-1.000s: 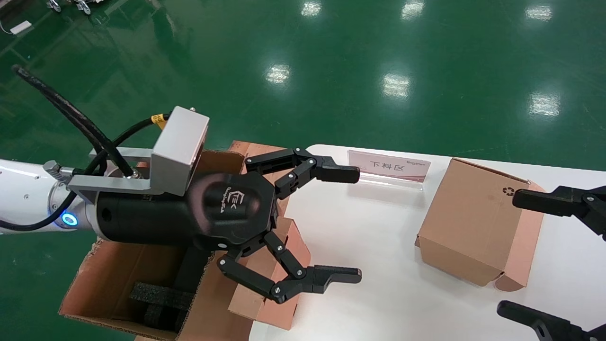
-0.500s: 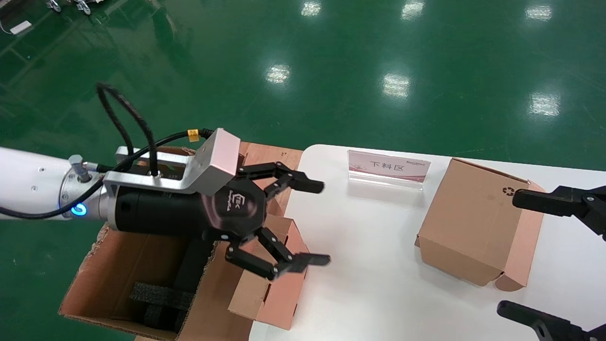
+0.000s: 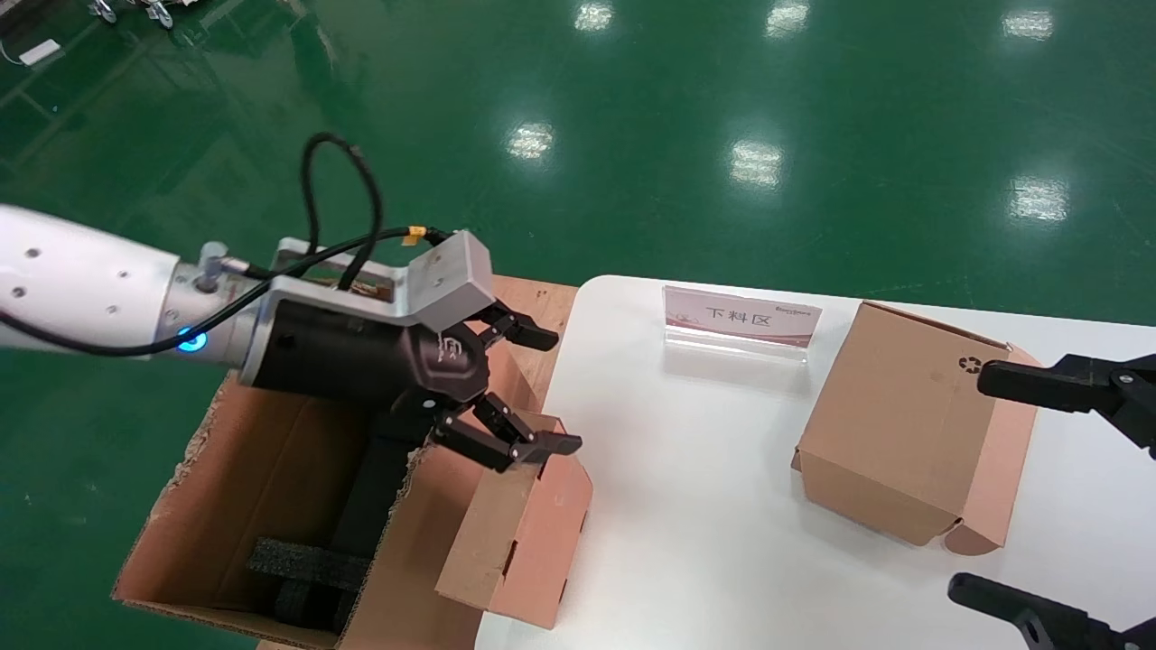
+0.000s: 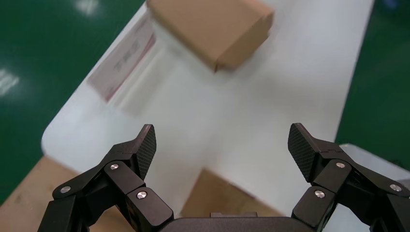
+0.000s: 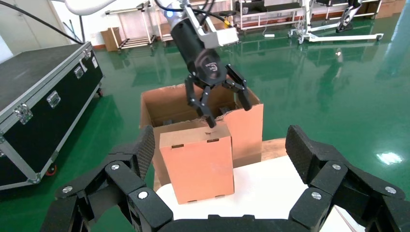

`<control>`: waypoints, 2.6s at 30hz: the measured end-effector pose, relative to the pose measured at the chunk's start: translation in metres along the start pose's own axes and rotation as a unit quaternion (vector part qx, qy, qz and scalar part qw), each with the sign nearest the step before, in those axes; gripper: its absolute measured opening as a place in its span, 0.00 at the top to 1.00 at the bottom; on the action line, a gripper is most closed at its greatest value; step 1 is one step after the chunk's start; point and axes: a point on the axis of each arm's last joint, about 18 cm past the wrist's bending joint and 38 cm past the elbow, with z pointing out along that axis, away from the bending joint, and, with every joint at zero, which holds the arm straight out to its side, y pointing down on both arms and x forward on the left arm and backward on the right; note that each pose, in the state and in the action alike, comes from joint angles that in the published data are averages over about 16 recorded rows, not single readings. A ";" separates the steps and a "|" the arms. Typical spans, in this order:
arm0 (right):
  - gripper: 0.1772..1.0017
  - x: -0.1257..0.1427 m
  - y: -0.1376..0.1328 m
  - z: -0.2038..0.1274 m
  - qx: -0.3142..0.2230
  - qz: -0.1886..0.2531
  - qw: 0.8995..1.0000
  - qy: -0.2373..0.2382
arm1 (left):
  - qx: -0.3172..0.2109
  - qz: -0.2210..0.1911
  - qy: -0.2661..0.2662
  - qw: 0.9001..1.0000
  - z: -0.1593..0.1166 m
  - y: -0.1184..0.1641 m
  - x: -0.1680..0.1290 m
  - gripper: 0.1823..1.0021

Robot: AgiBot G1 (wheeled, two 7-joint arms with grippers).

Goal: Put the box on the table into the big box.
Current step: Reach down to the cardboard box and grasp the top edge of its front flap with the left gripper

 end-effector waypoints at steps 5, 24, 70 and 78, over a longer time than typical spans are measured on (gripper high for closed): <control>0.01 0.000 0.000 0.000 0.000 0.000 1.000 0.000 | -0.033 -0.011 -0.018 0.999 0.002 -0.008 -0.009 0.01; 0.01 0.000 0.000 0.000 0.000 0.000 1.000 0.000 | -0.129 -0.046 -0.041 0.990 0.010 -0.056 -0.018 0.01; 0.01 0.000 0.000 0.000 0.000 0.000 1.000 0.000 | -0.384 -0.142 -0.116 0.905 0.040 -0.088 0.013 0.01; 0.01 0.000 0.000 0.000 0.000 0.000 1.000 0.000 | -0.393 -0.155 -0.122 0.898 0.053 -0.088 0.018 0.01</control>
